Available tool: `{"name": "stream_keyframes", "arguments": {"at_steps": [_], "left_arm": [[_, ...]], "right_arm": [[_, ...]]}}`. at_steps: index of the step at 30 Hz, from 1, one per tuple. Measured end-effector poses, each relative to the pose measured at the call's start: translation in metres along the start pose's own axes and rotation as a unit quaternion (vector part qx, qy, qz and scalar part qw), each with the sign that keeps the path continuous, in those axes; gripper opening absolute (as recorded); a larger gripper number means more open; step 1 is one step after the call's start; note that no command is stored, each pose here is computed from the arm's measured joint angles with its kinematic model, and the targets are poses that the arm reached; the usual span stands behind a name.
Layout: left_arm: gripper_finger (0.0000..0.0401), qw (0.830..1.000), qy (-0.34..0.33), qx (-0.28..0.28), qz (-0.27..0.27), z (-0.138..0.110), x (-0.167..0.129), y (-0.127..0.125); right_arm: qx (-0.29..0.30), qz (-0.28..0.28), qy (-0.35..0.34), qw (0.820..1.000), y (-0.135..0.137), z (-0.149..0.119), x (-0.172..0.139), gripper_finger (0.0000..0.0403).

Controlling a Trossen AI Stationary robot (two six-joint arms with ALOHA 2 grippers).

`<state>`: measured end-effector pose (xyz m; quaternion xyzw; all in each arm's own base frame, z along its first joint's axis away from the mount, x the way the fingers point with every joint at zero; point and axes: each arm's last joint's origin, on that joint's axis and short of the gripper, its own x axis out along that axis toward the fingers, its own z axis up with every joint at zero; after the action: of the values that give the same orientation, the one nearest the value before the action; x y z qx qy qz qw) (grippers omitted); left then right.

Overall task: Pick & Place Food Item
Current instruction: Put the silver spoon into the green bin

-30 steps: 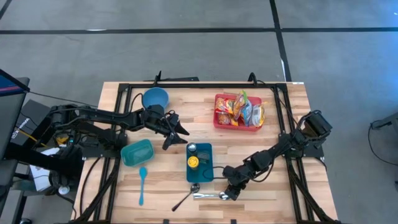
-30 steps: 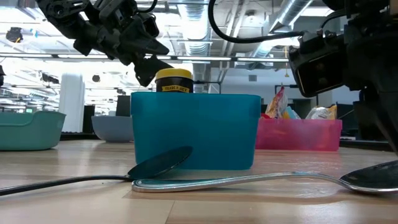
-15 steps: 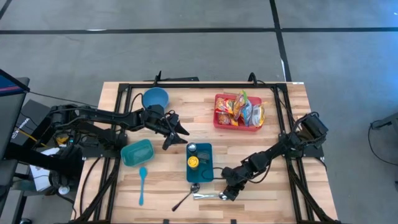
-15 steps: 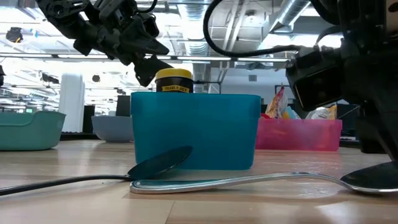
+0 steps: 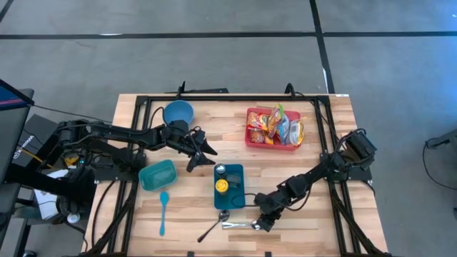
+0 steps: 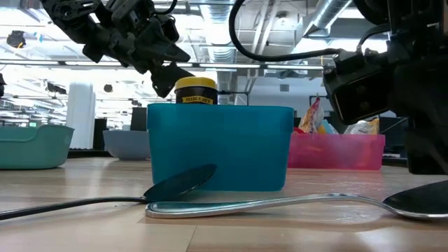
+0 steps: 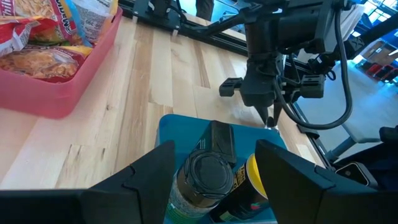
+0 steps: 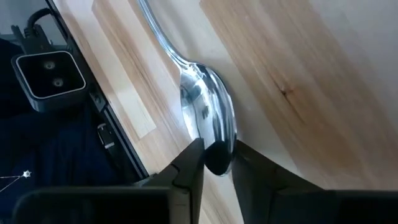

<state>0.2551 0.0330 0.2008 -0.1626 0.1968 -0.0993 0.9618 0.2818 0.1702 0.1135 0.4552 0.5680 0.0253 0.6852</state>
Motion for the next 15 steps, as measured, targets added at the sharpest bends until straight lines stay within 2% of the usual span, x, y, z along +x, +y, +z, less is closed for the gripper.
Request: {"name": "stream_keyframes", "arguments": {"at_steps": [15], "left_arm": [[0.0218, 1.000, 0.000, 0.000, 0.000, 0.0000, 0.0000, 0.0000]], "right_arm": [[-0.004, -0.002, -0.010, 1.000, -0.0001, 0.0011, -0.0002, 0.0010]]}}
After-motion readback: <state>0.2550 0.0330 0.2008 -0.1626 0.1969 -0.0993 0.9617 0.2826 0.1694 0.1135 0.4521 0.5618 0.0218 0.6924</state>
